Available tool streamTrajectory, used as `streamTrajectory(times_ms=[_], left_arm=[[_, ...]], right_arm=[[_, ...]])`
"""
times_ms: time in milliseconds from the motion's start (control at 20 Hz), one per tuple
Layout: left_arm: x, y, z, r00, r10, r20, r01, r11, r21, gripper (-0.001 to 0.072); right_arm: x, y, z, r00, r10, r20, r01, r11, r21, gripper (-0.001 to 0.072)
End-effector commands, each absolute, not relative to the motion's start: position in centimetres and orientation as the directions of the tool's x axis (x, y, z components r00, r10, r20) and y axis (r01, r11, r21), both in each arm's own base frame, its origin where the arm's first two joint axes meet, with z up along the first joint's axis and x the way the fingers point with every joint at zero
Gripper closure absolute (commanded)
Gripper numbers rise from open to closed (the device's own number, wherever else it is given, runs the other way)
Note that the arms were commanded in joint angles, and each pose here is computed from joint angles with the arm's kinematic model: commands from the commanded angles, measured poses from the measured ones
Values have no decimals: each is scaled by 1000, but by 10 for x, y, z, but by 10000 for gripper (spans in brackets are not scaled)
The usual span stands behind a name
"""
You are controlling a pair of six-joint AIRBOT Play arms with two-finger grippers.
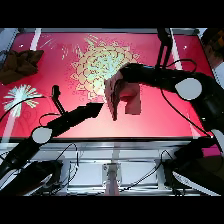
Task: Fold the clothes and pants, and hang the long-sleeved shirts on hangers.
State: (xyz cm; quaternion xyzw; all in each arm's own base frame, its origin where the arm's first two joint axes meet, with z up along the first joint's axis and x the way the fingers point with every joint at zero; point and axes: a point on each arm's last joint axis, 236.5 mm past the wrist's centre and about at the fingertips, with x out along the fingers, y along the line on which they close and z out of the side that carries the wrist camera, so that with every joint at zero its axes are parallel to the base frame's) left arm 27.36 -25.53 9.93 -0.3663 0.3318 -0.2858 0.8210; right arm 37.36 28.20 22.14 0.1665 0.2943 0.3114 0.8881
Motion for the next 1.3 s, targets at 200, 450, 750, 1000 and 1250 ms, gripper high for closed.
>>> streamTrajectory(times_ms=[200,450,750,1000,1250], left_arm=[[291,-243,109,691,-660,-294,197,564,-802,-6],[324,-201,114,794,-543,-273,175,635,-752,-5],[328,-187,102,791,-520,-322,167,691,-704,-5],[286,-215,65,618,-638,-459,167,678,-716,-5],[276,-215,40,583,-637,-504,57,651,-757,-5]], right_arm=[[382,287,186,618,606,-502,-451,795,405,695],[308,310,84,340,568,-750,-460,796,394,695],[272,307,34,255,496,-830,-465,815,344,695],[318,247,27,378,332,-864,-303,926,223,695],[350,171,22,424,166,-890,-118,985,127,695]])
